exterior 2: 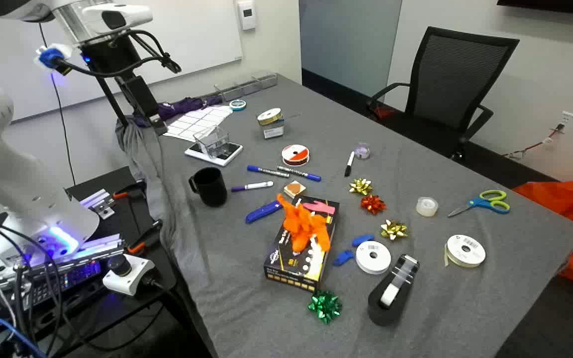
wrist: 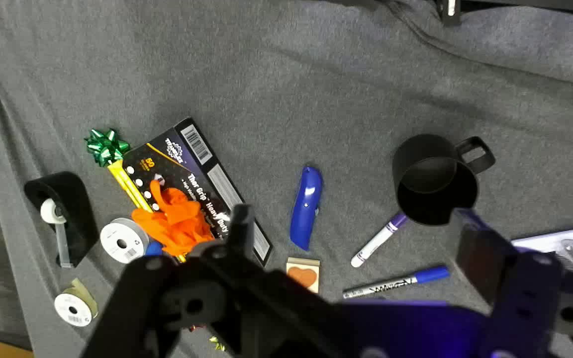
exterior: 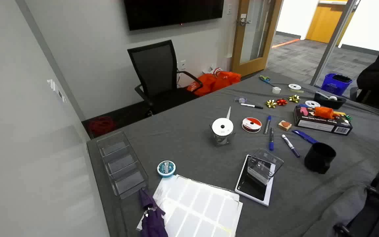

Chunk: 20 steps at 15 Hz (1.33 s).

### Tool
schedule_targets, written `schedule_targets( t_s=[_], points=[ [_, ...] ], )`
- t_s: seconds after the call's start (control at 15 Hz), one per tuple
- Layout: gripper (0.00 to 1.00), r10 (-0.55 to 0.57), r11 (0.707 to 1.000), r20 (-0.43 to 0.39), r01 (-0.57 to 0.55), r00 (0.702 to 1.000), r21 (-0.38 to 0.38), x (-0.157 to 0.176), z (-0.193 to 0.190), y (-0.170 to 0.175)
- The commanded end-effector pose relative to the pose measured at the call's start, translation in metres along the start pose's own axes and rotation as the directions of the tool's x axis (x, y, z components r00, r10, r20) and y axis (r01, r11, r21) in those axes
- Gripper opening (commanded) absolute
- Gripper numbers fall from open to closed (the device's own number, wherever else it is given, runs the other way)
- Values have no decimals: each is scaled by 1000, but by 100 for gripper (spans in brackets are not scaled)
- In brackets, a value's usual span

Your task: Move the black cup forward and place the purple marker first then the blue blade cutter

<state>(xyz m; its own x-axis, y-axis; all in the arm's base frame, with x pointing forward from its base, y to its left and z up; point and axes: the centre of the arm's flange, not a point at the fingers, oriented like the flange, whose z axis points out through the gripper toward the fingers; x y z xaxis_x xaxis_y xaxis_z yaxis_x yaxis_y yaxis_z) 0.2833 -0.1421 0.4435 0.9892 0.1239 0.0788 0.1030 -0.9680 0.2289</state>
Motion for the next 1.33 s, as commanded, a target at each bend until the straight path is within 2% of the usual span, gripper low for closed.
schedule_targets(
  t_s=[0.0, 0.27, 0.47, 0.93, 1.27],
  points=[
    [100, 0, 1000, 0, 0, 1000, 0, 0, 0, 0],
    [100, 63, 991, 67, -70, 996, 114, 8, 15, -9],
    [100, 136, 965, 90, -153, 987, 212, 18, 32, -21],
    [100, 253, 888, 134, -285, 958, 361, 37, 86, -36],
    [100, 386, 816, 161, -417, 909, 401, 41, 122, -39]
  ],
)
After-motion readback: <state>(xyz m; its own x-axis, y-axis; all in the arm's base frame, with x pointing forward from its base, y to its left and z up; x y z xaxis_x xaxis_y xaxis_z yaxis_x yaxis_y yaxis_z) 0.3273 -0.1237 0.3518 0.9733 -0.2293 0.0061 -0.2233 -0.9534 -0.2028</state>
